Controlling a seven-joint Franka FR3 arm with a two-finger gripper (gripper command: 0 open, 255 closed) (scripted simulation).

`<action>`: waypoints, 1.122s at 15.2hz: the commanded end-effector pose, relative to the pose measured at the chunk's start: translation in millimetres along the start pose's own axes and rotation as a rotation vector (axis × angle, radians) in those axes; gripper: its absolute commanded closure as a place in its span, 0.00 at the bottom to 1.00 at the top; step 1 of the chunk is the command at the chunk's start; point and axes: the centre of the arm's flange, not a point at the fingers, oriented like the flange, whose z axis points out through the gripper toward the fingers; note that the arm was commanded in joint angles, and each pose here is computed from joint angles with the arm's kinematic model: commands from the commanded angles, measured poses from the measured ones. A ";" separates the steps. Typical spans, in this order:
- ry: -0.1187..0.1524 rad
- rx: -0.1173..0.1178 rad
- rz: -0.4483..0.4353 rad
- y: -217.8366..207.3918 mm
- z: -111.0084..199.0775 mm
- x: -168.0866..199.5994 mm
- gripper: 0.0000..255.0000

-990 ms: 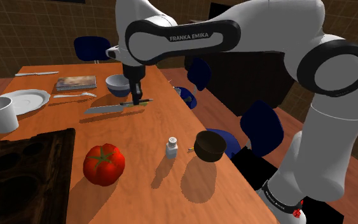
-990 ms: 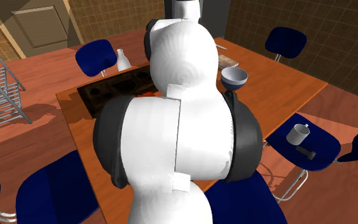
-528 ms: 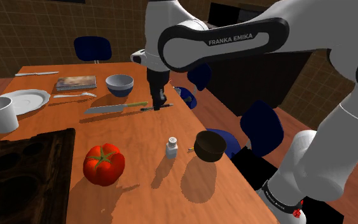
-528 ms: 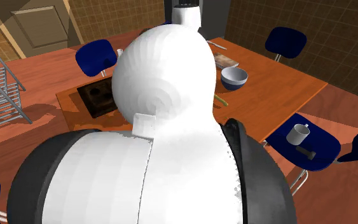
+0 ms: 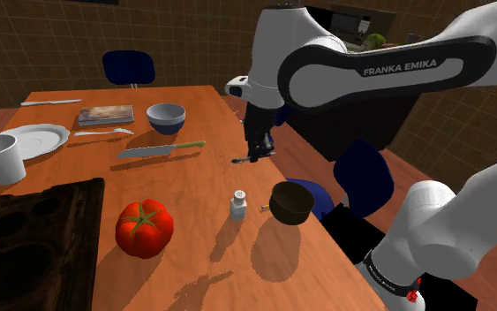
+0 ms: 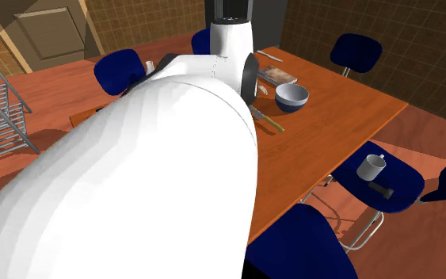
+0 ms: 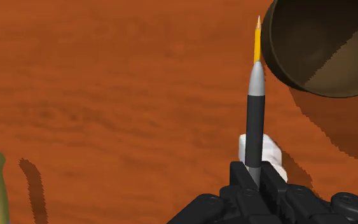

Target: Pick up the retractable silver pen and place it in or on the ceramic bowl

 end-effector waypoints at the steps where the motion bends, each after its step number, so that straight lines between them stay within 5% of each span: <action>1: 0.000 0.000 0.000 -19.7 -0.7 -21.6 1.00; 9: 0.000 0.000 0.000 -88.3 -8.8 -101.5 1.00; 17: 0.000 0.000 0.000 -93.4 27.7 -104.0 1.00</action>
